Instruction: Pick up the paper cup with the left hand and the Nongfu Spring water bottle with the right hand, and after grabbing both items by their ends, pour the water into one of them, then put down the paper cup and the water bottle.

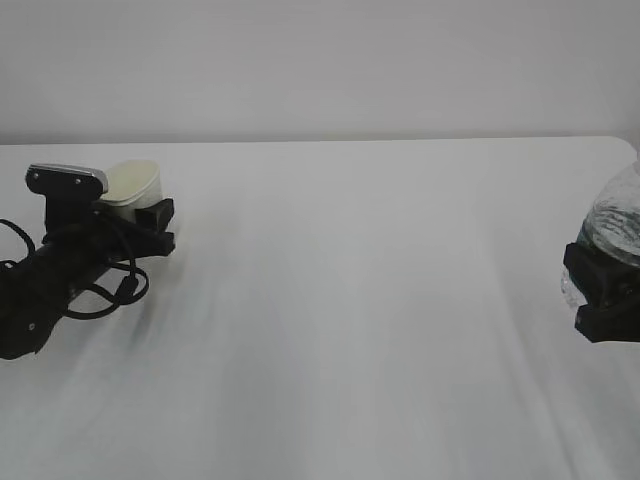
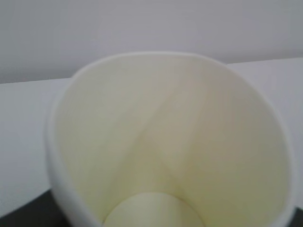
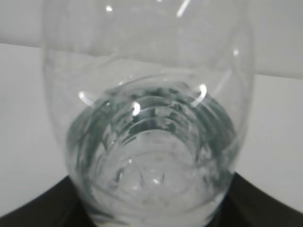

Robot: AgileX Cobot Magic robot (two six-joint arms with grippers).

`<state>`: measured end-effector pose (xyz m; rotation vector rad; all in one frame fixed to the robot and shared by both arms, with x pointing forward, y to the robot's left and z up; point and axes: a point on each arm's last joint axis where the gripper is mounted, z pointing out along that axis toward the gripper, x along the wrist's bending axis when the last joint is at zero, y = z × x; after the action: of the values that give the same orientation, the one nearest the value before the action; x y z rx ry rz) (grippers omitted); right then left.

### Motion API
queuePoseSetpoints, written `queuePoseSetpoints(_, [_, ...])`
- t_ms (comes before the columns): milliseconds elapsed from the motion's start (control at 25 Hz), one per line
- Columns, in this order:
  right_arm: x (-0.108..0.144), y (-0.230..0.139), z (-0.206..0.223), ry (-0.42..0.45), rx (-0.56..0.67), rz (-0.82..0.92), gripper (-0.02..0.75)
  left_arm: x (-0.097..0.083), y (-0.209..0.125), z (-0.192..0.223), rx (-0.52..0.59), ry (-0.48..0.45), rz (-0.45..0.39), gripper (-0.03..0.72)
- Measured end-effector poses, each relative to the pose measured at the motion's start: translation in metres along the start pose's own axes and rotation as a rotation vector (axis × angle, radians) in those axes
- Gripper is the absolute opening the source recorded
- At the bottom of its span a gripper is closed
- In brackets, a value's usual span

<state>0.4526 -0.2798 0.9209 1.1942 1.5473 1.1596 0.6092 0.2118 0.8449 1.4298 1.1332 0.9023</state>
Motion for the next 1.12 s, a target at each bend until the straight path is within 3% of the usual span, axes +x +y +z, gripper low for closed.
queuePoseSetpoints(200, [0.000,0.000,0.000,0.000,0.000,0.000,0.421,-0.010,0.013,-0.011,-0.010,-0.098,0.046,0.452])
queuePoseSetpoints(440, [0.000,0.000,0.000,0.000,0.000,-0.002,0.421,-0.029,0.030,-0.021,-0.039,-0.299,0.125,0.452])
queuePoseSetpoints(840, [0.000,0.000,0.000,-0.001,0.000,-0.003,0.421,-0.053,0.048,-0.034,-0.011,-0.573,0.038,0.452])
queuePoseSetpoints(1120, [0.000,0.000,0.000,-0.001,0.000,-0.003,0.421,-0.068,0.063,-0.047,0.011,-0.742,0.051,0.452])
